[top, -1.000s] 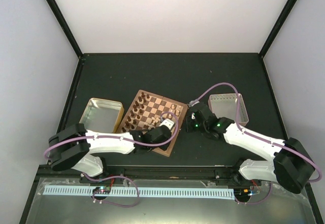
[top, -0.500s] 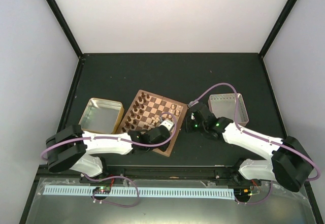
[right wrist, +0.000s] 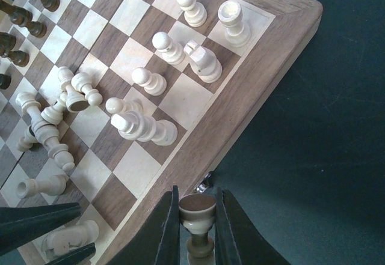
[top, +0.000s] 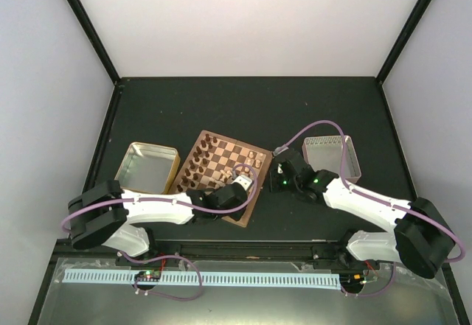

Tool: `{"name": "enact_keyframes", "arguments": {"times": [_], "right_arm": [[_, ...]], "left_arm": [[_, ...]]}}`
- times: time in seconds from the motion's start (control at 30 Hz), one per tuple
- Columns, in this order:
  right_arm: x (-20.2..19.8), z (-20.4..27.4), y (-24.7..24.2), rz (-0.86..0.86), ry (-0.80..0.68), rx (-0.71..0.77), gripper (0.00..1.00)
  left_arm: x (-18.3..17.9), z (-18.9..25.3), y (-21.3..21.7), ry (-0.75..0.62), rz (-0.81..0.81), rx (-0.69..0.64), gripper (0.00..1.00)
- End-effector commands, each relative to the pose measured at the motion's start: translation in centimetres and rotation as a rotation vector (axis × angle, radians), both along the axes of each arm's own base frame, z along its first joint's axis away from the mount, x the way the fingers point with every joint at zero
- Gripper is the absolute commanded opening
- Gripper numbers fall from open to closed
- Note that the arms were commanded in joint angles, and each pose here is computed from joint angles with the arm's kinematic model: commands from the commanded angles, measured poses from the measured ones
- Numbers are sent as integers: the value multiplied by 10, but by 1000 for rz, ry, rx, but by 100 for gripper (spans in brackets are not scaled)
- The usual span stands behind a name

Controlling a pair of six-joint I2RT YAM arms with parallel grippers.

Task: Set up the chess pieces on the board
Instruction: Place the chess piece on the chessboard.

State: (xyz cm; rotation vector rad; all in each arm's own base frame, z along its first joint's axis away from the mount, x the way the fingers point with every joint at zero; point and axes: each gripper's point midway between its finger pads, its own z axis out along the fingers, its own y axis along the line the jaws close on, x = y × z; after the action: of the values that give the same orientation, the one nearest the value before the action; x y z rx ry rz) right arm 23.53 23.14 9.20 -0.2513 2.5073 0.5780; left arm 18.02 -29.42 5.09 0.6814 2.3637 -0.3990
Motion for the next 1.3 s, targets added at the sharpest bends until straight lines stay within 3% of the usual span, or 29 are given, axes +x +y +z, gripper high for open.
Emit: {"name": "enact_keyframes", "arguments": {"times": [0.0,0.2,0.43,0.67,0.93,1.07,1.27], "right_arm": [[4,14,5,1,-16,35,12],[0,25,16,49,-18,89,13],[-23,61,64,300,-17,328,15],[-49,98,103,538,-35,484,15],[-66,124,130,742,-210,442,15],[-64,127,131,773,-317,372,16],[-49,118,126,743,-396,229,16]], "left_arm": [[-2,5,-5,-1,-16,0,34],[3,33,-4,-26,13,-75,53],[11,118,13,-89,39,-376,57],[11,163,45,-123,68,-659,63],[13,153,59,164,150,-845,64],[9,159,55,290,127,-1011,64],[0,169,48,396,64,-1121,63]]}}
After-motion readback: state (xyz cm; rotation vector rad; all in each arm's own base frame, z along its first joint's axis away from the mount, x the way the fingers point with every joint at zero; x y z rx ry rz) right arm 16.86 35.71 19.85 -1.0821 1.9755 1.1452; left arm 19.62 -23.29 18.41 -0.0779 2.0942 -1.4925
